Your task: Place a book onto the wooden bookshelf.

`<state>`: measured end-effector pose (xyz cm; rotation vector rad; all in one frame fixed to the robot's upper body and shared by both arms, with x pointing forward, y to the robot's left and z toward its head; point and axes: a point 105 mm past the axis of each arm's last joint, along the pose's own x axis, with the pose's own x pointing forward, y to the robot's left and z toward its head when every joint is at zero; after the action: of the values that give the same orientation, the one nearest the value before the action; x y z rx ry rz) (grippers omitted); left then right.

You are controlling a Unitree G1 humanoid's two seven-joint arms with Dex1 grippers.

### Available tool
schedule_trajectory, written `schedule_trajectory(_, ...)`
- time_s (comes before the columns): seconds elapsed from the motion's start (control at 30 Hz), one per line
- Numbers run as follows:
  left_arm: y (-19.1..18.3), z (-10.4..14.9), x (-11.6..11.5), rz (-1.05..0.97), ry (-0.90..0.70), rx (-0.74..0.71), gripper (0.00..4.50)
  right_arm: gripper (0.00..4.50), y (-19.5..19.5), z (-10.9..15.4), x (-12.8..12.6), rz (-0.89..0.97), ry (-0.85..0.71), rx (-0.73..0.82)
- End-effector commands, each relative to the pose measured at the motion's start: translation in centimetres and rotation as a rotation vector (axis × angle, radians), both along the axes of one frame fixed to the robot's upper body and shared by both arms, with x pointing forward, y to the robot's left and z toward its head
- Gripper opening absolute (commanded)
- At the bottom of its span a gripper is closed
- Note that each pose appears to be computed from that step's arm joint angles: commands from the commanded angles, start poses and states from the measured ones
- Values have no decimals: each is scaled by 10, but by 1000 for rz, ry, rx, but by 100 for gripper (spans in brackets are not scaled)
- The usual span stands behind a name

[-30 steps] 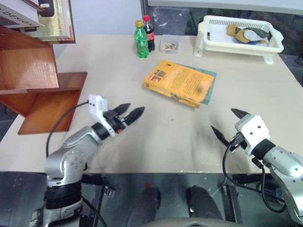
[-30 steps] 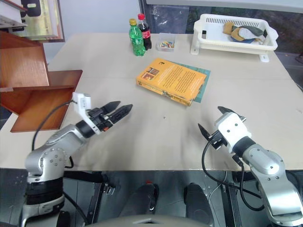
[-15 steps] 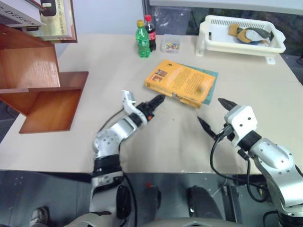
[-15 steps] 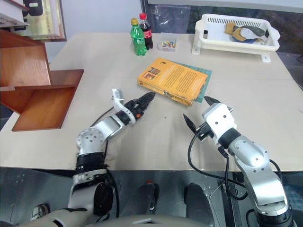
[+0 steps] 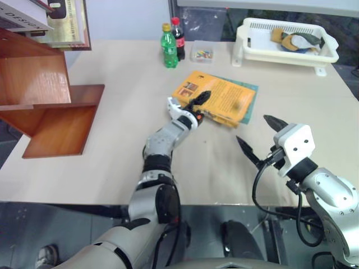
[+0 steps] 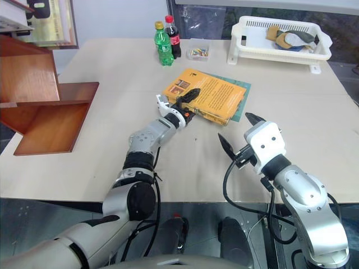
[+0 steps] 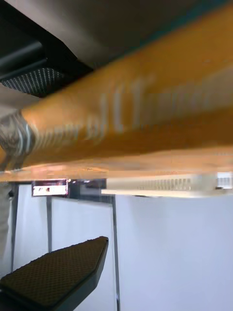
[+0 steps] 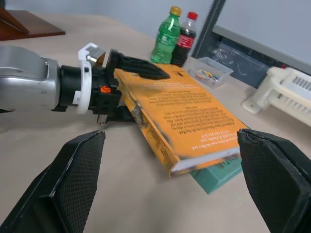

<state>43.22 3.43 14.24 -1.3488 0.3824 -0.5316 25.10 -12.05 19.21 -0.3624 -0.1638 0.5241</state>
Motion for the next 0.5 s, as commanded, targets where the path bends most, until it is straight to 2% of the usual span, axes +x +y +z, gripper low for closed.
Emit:
schedule_trajectory(0.03, -5, 6, 2, -12, 19, -55, 332, 450, 0, 12, -8, -8, -60, 1)
schedule_trajectory(0.07, -5, 5, 2, -9, 23, -59, 278, 450, 0, 12, -8, -9, -59, 0)
schedule_trajectory(0.1, -4, 5, 2, -7, 27, -64, 252, 450, -1, 10, -9, -10, -56, -1)
schedule_trajectory(0.13, -3, 4, 1, -6, 31, -68, 200, 450, -1, 9, -10, -11, -53, -3)
schedule_trajectory(0.17, -2, 4, 1, -6, 34, -68, 166, 450, -1, 8, -10, -12, -51, -5)
schedule_trajectory(0.5, 19, 0, -13, 38, 81, -109, 166, 450, -3, 3, -8, -11, -50, -9)
